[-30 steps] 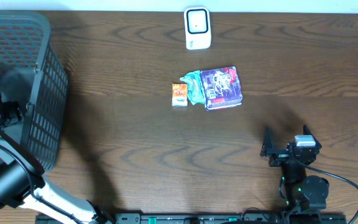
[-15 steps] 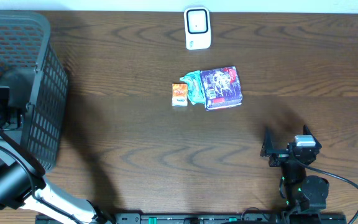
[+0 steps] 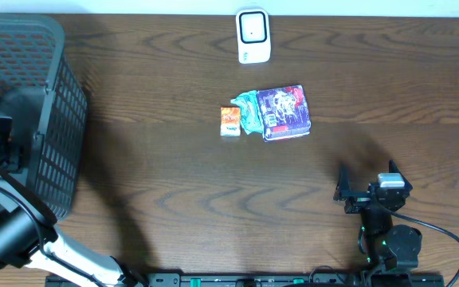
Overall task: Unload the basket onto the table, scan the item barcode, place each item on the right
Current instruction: 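Grasp the red snack bar in the basket with the left gripper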
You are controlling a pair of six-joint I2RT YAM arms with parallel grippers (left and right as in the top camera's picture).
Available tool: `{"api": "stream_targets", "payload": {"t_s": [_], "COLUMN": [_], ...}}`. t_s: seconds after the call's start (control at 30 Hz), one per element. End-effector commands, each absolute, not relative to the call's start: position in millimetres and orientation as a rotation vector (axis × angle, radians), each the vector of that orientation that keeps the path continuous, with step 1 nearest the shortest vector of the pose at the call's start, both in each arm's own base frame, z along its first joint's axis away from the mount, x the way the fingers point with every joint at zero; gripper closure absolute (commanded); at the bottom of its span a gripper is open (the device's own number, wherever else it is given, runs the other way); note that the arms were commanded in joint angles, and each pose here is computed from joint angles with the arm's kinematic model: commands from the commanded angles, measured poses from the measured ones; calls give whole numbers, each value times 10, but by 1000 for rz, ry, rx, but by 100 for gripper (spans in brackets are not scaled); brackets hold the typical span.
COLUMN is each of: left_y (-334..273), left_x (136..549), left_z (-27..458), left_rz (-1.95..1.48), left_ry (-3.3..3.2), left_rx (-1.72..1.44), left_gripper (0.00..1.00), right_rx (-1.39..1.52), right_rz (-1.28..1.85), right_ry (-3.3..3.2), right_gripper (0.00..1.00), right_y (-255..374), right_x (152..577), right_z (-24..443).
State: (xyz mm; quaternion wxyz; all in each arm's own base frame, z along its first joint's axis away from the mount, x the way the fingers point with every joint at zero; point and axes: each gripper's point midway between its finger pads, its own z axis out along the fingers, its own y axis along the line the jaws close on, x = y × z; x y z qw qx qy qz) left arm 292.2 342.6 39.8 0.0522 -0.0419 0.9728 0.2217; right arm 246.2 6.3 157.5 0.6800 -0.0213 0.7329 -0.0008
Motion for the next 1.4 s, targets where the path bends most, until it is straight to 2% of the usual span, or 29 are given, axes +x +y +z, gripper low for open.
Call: {"api": "stream_targets", "payload": {"t_s": [0.0, 0.23, 0.4, 0.53, 0.63, 0.73, 0.83, 0.9, 1.23, 1.27, 1.3, 1.33, 1.37], "left_y": [3327, 3242, 3191, 3094, 3012, 2940, 2908, 2910, 2959, 2975, 3003, 3025, 3047], "left_x": [2680, 2553, 2563, 2605, 2625, 2621, 2595, 2600, 2703, 2732, 2760, 2786, 2808], "left_z": [31, -142, -176, -214, -241, -285, -313, -312, -186, -159, -123, -90, -65], "left_rz": [610, 590, 550, 463, 396, 348, 333, 334, 374, 387, 403, 418, 432], "left_ry": [3071, 3105, 3100, 3083, 3073, 3067, 3074, 3072, 3033, 3022, 3008, 2995, 2981], "left_rx": [-93, -22, -16, -2, -19, -39, -38, -37, -27, -25, -26, -26, -28], "left_gripper": [27, 29, 52, 54, 62, 76, 78, 92, 93, 76, 34, 18, 18], "right_rx": [-49, -49, -49, -49, -49, -49, -49, -49, -49, -49, -49, -49, -49], "right_rz": [-13, -13, -13, -13, -13, -13, -13, -13, -13, -13, -13, -13, -13], "right_ry": [1645, 1645, 1645, 1645, 1645, 1645, 1645, 1645, 1645, 1645, 1645, 1645, 1645], "right_gripper": [1, 1, 1, 1, 1, 1, 1, 1, 1, 1, 1, 1, 1], "right_y": [46, 46, 46, 46, 46, 46, 46, 46, 46, 46, 46, 46, 46], "right_x": [2462, 2462, 2462, 2462, 2462, 2462, 2462, 2462, 2462, 2462, 2462, 2462, 2462], "right_z": [1565, 1565, 1565, 1565, 1565, 1565, 1565, 1565, 1565, 1565, 1565, 1565, 1565]}}
